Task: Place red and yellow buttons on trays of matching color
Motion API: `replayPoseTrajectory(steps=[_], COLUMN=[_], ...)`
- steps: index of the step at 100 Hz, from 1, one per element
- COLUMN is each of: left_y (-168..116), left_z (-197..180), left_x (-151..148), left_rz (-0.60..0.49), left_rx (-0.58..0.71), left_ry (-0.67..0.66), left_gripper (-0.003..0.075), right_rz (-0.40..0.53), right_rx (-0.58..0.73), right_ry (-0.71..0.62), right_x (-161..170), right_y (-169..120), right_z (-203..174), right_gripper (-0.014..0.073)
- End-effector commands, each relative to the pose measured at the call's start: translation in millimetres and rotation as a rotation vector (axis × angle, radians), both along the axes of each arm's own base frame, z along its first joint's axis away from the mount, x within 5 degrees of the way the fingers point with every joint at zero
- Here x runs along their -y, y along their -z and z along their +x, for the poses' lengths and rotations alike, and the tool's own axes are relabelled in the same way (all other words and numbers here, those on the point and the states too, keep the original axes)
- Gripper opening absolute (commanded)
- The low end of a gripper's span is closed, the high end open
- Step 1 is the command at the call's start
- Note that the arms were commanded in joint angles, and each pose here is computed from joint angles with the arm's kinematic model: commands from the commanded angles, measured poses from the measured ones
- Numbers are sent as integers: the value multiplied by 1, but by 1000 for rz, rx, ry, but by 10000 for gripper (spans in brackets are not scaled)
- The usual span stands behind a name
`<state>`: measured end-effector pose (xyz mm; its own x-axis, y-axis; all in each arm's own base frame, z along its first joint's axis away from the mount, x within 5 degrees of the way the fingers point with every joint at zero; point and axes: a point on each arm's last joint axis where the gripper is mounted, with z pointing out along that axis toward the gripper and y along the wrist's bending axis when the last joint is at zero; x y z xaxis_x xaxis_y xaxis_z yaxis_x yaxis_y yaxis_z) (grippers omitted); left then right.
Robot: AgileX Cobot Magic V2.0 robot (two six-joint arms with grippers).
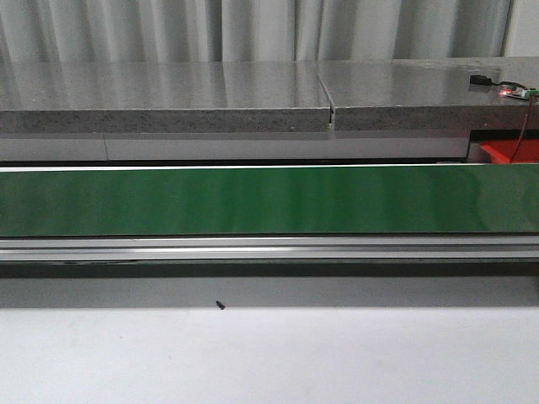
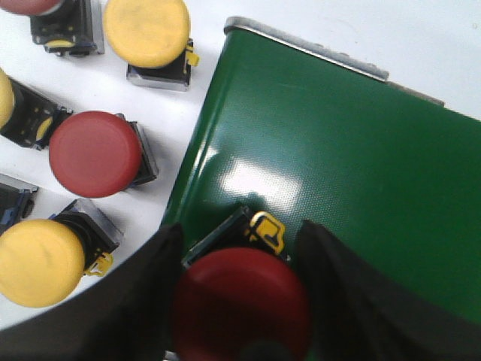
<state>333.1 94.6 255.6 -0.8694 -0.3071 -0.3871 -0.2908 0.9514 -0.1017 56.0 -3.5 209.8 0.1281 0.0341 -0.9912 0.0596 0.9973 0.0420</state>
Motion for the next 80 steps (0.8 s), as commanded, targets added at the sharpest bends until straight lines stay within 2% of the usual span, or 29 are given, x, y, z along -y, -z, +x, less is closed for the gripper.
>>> replayPoseTrajectory(steps=[1, 9, 16, 44, 60, 80], left_y=[-24, -25, -30, -84, -98, -96], left_z=[2, 1, -1, -28, -49, -71], left_x=[3, 4, 5, 14, -3, -37], left_rz=[5, 1, 6, 37, 56, 92], left_rx=[98, 101, 116, 296, 297, 233], left_ry=[2, 1, 6, 14, -43, -85], left_gripper=[463, 577, 622, 621, 621, 621], right_rz=[-20, -20, -20, -20, -20, -20], right_rx=[117, 117, 117, 117, 117, 117], right_ry=[0, 0, 0, 0, 0, 0], right_x=[-1, -1, -1, -1, -1, -1], right_y=[-13, -13, -13, -13, -13, -13], right_z=[-4, -4, -4, -4, -4, -4], right_gripper=[-62, -62, -62, -62, -62, -62])
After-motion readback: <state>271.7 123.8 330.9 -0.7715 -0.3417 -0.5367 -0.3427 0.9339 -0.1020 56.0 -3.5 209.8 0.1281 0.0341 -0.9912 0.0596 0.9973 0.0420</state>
